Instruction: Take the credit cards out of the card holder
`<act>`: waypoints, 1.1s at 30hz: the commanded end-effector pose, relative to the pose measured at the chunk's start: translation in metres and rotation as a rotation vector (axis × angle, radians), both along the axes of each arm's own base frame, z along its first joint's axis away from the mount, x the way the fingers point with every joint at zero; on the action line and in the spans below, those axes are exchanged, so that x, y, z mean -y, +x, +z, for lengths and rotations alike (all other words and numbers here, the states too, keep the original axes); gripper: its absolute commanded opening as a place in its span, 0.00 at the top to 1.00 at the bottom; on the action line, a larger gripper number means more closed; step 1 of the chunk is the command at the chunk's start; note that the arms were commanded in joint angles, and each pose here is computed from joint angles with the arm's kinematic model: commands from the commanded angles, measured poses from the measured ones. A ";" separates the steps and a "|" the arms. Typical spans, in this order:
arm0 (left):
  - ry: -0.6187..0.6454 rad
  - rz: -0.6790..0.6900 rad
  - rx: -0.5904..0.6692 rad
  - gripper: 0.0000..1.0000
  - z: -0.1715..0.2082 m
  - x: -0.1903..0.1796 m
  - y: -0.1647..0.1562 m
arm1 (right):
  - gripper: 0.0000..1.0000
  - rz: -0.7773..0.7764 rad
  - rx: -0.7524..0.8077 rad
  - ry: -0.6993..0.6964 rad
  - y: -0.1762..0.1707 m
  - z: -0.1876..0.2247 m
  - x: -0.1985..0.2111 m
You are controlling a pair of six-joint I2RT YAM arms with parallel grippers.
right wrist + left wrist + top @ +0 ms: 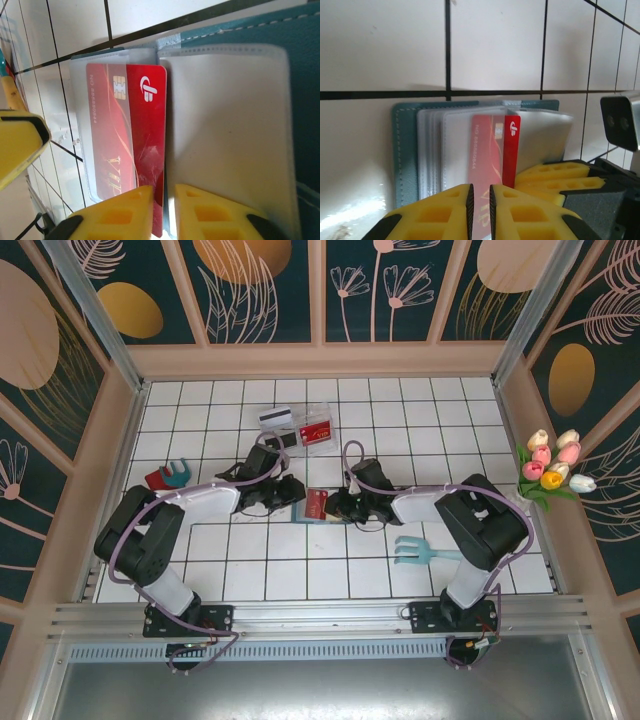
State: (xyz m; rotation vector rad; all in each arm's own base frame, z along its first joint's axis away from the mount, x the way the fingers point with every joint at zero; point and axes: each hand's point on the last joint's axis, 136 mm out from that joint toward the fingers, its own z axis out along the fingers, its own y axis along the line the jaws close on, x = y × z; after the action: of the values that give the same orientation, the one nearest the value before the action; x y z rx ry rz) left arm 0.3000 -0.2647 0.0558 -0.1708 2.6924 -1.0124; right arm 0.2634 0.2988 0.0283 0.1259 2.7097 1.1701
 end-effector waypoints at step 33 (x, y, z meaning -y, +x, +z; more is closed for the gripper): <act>0.205 -0.028 -0.095 0.85 -0.062 -0.019 -0.012 | 0.76 0.007 -0.026 0.006 0.011 -0.004 -0.009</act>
State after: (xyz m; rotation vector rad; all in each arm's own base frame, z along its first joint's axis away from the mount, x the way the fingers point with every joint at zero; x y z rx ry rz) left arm 0.3028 -0.2662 0.0241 -0.1191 2.7593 -0.9060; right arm 0.2762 0.3026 0.0294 0.1608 2.7064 1.1942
